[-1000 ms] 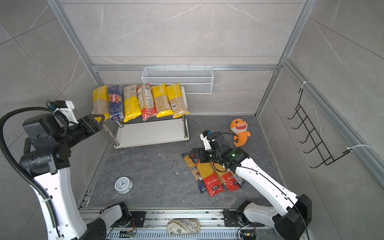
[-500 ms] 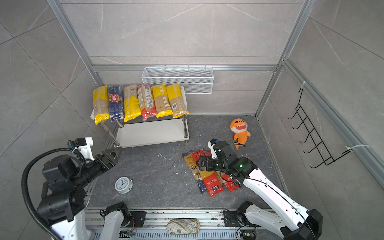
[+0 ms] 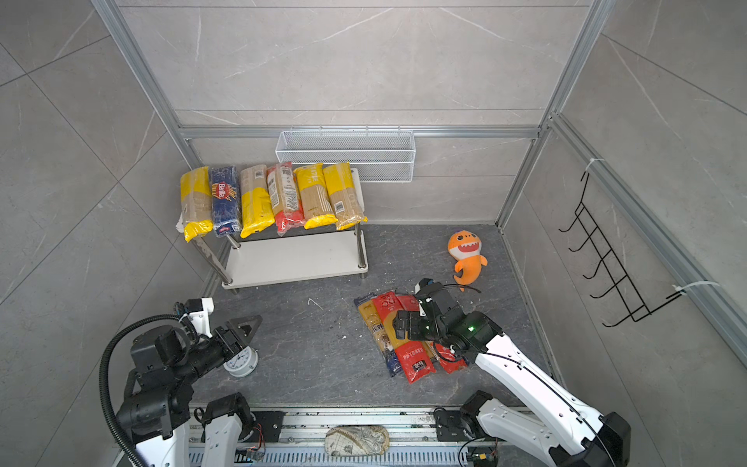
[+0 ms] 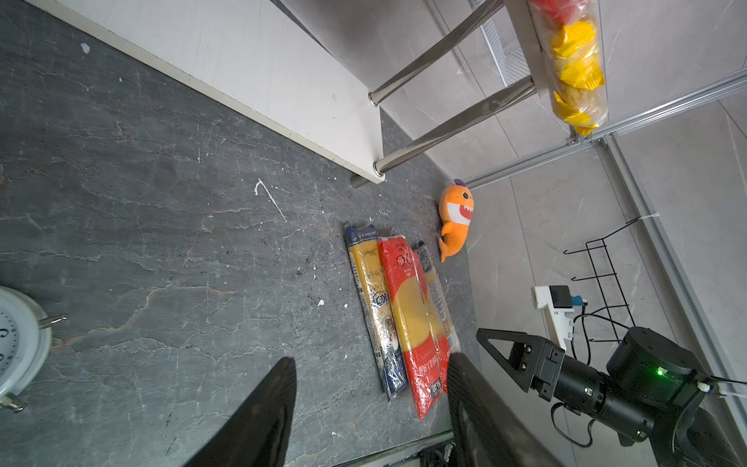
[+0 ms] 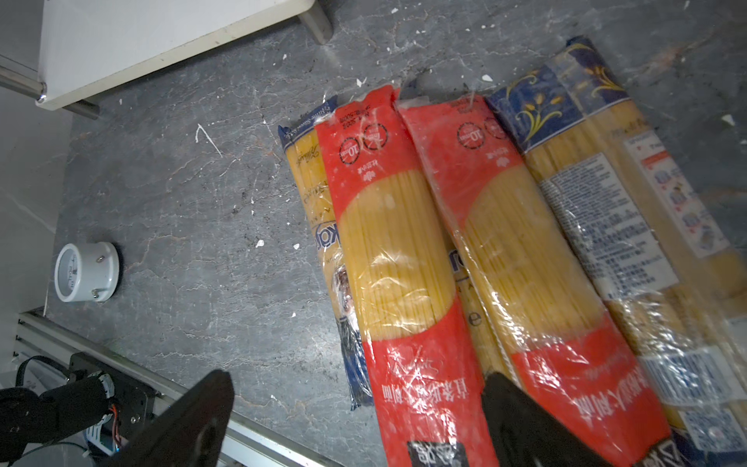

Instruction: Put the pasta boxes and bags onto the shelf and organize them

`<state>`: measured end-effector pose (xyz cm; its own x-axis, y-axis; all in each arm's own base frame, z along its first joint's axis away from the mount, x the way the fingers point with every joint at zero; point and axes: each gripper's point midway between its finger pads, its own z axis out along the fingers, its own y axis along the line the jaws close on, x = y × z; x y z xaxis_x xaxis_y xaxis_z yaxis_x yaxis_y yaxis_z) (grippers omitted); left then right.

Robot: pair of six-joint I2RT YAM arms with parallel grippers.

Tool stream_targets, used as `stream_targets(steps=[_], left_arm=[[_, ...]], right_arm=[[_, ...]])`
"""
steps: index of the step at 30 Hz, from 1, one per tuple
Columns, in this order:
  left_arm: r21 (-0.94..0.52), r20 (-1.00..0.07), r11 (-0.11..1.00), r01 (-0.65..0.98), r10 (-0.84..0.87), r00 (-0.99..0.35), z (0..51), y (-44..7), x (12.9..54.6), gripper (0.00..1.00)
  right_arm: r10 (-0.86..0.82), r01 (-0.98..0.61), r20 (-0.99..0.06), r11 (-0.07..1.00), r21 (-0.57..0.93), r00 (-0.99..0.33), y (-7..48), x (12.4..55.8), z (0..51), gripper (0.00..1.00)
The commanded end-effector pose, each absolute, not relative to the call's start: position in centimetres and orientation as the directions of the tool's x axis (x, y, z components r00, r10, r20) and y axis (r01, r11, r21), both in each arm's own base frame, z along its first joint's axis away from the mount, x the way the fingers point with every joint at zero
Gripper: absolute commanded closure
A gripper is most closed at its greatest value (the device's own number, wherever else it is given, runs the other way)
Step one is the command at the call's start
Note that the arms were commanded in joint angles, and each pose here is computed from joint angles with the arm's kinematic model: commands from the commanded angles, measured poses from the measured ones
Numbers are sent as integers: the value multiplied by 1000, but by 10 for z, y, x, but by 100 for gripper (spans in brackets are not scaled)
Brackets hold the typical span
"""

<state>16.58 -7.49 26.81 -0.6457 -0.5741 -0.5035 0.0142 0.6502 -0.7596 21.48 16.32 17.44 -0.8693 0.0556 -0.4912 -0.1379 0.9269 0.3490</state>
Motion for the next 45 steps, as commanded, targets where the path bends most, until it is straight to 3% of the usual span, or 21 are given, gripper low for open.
stream_targets(steps=[1, 15, 21, 30, 38, 45], left_arm=[[-778, -518, 624, 79, -566, -641, 277, -80, 174, 38], [-804, -433, 595, -4, -590, -681, 236, -74, 196, 38], [-744, -446, 667, -41, -541, -713, 220, -79, 221, 38], [-530, -550, 847, 37, -310, -776, 199, -139, 252, 40], [-499, -562, 858, 124, -211, -800, 184, -194, 270, 41], [-482, -531, 861, 163, -139, -836, 158, -244, 262, 38]], right_arm=[[78, -90, -479, 944, 318, -874, 151, 210, 166, 0], [50, -88, -436, 953, 289, -899, 157, 215, 124, 0], [39, -98, -426, 950, 295, -904, 162, 217, 113, 0], [0, -138, -443, 950, 280, -897, 167, 225, 120, 0], [3, -125, -436, 956, 264, -900, 161, 220, 117, 0], [21, -90, -424, 967, 239, -905, 147, 209, 113, 0]])
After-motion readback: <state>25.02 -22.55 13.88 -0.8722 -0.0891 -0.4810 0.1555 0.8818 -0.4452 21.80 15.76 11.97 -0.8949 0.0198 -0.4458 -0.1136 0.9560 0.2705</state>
